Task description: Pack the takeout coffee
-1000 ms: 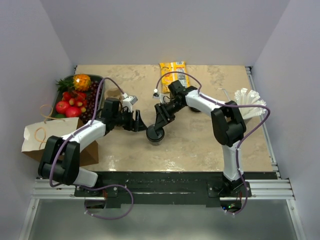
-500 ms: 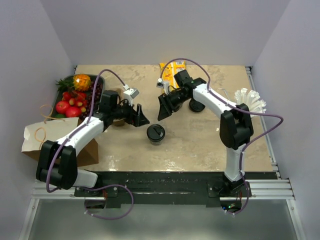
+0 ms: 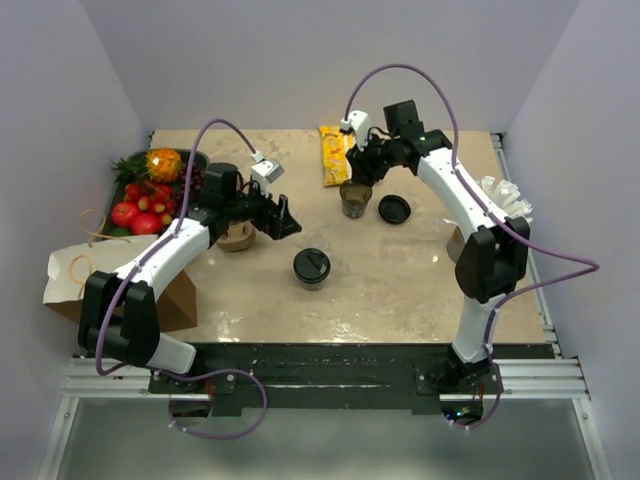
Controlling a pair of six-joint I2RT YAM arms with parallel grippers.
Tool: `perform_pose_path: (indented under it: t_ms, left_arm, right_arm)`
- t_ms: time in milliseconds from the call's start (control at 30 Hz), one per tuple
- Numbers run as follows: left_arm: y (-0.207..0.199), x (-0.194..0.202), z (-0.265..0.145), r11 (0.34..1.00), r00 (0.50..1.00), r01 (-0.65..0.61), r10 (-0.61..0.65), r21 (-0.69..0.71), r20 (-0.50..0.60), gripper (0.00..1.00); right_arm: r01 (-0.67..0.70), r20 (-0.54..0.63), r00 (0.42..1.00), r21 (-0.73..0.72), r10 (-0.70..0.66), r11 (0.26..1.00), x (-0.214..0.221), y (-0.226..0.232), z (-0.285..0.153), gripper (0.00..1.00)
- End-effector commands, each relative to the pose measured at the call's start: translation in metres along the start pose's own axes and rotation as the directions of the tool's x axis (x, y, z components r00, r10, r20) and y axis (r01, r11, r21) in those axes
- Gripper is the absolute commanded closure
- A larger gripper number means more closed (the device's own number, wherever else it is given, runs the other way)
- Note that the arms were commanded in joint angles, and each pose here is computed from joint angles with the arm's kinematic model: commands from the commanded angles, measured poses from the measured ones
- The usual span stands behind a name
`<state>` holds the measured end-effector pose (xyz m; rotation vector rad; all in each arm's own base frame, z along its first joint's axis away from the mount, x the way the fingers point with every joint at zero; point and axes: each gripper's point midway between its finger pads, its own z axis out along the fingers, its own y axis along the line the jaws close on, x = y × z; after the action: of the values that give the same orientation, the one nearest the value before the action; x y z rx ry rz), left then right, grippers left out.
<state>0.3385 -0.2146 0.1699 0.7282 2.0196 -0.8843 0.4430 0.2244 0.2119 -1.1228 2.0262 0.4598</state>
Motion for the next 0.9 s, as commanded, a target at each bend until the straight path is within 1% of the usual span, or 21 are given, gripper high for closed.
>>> perform_pose_path:
  t_ms: [0, 33, 67, 133, 333, 467, 600, 767, 867]
  left_arm:
    - [0.002, -0.026, -0.005, 0.997, 0.996, -0.074, 0.075, -0.020, 0.049, 0.04]
    - [0.001, -0.025, -0.006, 0.997, 0.996, -0.074, 0.075, -0.019, 0.048, 0.04]
    - [0.000, -0.026, -0.007, 0.997, 0.996, -0.075, 0.076, -0.016, 0.049, 0.04]
    - [-0.002, -0.028, -0.010, 0.996, 0.994, -0.087, 0.088, -0.017, 0.060, 0.05]
    - [-0.003, -0.024, -0.016, 0.994, 0.993, -0.106, 0.108, -0.040, 0.057, 0.04]
    - [-0.004, -0.021, -0.017, 0.994, 0.993, -0.104, 0.106, -0.041, 0.054, 0.05]
    - [-0.004, -0.022, -0.017, 0.994, 0.993, -0.100, 0.102, -0.041, 0.056, 0.04]
    - [-0.002, -0.025, -0.018, 0.993, 0.993, -0.102, 0.105, -0.052, 0.062, 0.04]
    - [-0.002, -0.025, -0.018, 0.993, 0.993, -0.102, 0.105, -0.050, 0.061, 0.04]
  right_arm:
    - [0.274, -0.104, 0.955, -0.049, -0.278, 0.960, 0.020, -0.011, 0.016, 0.54]
    - [0.281, -0.118, 0.950, -0.083, -0.290, 0.956, 0.027, -0.009, 0.023, 0.54]
    - [0.299, -0.114, 0.944, -0.093, -0.308, 0.950, 0.023, -0.010, 0.022, 0.54]
    - [0.306, -0.136, 0.936, -0.141, -0.325, 0.942, 0.031, -0.005, 0.025, 0.54]
    - [0.307, -0.152, 0.931, -0.171, -0.333, 0.936, 0.042, -0.002, 0.035, 0.52]
    - [0.303, -0.190, 0.921, -0.203, -0.341, 0.931, 0.059, 0.006, 0.047, 0.52]
    - [0.304, -0.203, 0.914, -0.229, -0.351, 0.925, 0.066, 0.011, 0.057, 0.54]
    - [0.306, -0.214, 0.909, -0.237, -0.357, 0.922, 0.069, 0.015, 0.060, 0.61]
    - [0.309, -0.229, 0.904, -0.235, -0.362, 0.921, 0.073, 0.016, 0.063, 0.62]
